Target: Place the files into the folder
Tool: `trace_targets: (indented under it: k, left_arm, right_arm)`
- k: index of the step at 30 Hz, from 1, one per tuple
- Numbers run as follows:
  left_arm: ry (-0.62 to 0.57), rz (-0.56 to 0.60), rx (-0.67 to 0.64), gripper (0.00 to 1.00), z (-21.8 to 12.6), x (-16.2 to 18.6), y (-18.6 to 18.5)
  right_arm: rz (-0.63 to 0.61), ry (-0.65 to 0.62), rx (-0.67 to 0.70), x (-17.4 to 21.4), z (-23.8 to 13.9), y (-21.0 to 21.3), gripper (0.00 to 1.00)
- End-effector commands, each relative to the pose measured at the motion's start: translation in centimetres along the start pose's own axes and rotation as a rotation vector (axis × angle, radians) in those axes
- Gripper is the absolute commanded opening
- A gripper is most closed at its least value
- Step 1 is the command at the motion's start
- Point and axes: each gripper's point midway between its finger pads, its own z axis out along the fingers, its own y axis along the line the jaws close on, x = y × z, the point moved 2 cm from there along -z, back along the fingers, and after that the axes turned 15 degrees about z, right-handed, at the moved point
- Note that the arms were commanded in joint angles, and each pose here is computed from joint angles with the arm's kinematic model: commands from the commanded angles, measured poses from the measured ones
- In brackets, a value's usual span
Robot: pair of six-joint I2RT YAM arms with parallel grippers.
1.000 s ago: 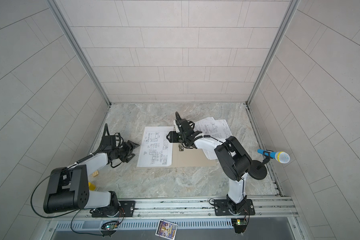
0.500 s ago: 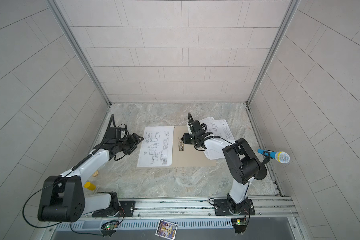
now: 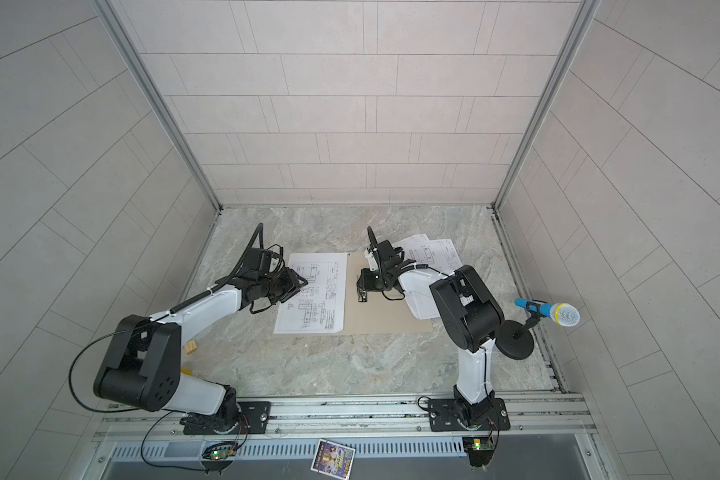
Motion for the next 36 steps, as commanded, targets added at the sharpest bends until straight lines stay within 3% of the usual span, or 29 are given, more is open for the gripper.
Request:
trace_targets:
  k: [1, 18, 23, 27, 30, 36]
  left_arm:
    - [-0.020, 0.012, 0.015, 0.43, -0.1, -0.4, -0.4]
    - [-0.026, 0.003, 0.011, 0.42, -0.4, -0.1, 0.0]
    - [-0.026, 0.014, 0.032, 0.39, -0.1, -0.8, -1.0]
    - [0.005, 0.054, 0.051, 0.35, 1.4, -0.8, -2.7]
    - [0.048, 0.084, 0.058, 0.28, 3.3, -0.5, -3.9]
    - [0.125, 0.114, 0.084, 0.16, 6.8, -0.1, -5.5]
  right_arm:
    - [-0.023, 0.058, -0.004, 1.0, 1.1, 0.6, 0.25]
    - [-0.078, 0.108, -0.092, 2.4, 3.1, 6.0, 0.22]
    - [-0.076, 0.050, -0.110, 1.2, 0.8, 6.7, 0.36]
    - [-0.046, 0.003, -0.114, 0.2, -1.9, 5.4, 0.37]
    - [-0.028, -0.012, -0.129, 0.4, -3.2, 4.6, 0.35]
    - [0.033, -0.002, -0.157, 2.3, -4.1, 3.5, 0.17]
